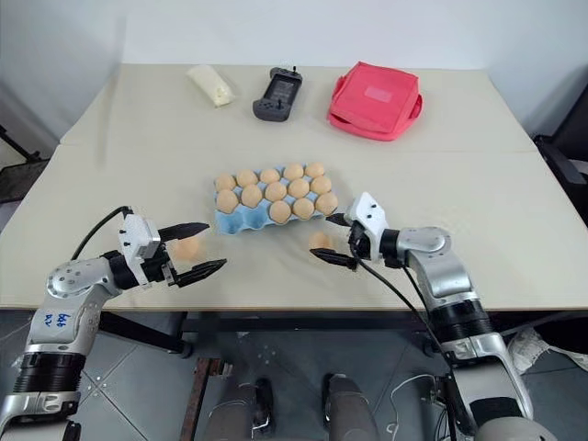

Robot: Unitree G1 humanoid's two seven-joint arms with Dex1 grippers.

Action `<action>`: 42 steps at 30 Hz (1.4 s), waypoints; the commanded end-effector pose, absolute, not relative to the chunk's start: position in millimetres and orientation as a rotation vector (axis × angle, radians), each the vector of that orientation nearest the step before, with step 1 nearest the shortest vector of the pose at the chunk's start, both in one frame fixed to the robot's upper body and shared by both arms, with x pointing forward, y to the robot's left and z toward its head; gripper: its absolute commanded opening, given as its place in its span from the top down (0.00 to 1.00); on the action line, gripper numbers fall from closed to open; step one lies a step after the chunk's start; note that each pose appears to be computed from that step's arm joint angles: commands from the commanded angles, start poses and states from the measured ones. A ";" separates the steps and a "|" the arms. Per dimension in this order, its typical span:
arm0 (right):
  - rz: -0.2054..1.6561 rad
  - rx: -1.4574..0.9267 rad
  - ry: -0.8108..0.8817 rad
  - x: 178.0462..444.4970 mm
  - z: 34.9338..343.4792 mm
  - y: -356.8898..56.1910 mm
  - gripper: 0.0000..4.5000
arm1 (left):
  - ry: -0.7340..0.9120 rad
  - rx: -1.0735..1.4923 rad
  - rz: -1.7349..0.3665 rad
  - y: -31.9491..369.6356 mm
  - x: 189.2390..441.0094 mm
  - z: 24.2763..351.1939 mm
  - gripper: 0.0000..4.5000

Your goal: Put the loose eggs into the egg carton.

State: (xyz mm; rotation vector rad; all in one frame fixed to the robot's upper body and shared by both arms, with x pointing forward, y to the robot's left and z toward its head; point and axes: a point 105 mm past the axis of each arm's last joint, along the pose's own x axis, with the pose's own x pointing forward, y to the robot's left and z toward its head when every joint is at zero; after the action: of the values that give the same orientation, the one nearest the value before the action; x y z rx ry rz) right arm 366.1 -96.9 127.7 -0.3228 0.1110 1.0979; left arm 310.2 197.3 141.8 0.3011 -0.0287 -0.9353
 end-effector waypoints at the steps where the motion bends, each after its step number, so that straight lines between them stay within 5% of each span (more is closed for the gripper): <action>1: 1.094 -0.354 0.100 373.4 122.9 -93.7 0.14 | -0.085 0.325 -0.895 204.0 303.1 157.3 0.00; 7: 1.164 -0.335 0.037 369.8 132.3 -75.5 0.54 | -0.074 0.315 -0.837 215.6 296.2 156.5 0.00; 17: 1.247 -0.313 -0.106 371.8 186.2 3.3 0.55 | -0.035 0.300 -0.736 241.3 291.1 147.5 0.00; 25: 1.202 -0.338 -0.094 389.7 190.3 47.0 0.55 | -0.048 0.289 -0.741 234.5 291.3 147.9 0.00; 32: 1.209 -0.342 -0.165 386.6 204.4 41.4 0.02 | -0.049 0.285 -0.736 233.7 291.1 147.7 0.00; 42: 1.337 -0.397 -0.209 332.1 186.1 -51.5 0.01 | -0.072 0.292 -0.822 214.6 300.2 157.5 0.00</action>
State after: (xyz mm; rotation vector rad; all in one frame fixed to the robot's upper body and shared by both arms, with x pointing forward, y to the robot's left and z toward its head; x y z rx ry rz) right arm 339.8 -43.9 165.8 -0.3817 -0.1181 1.3309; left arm 300.0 222.6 146.6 0.2791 -0.0323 -0.7873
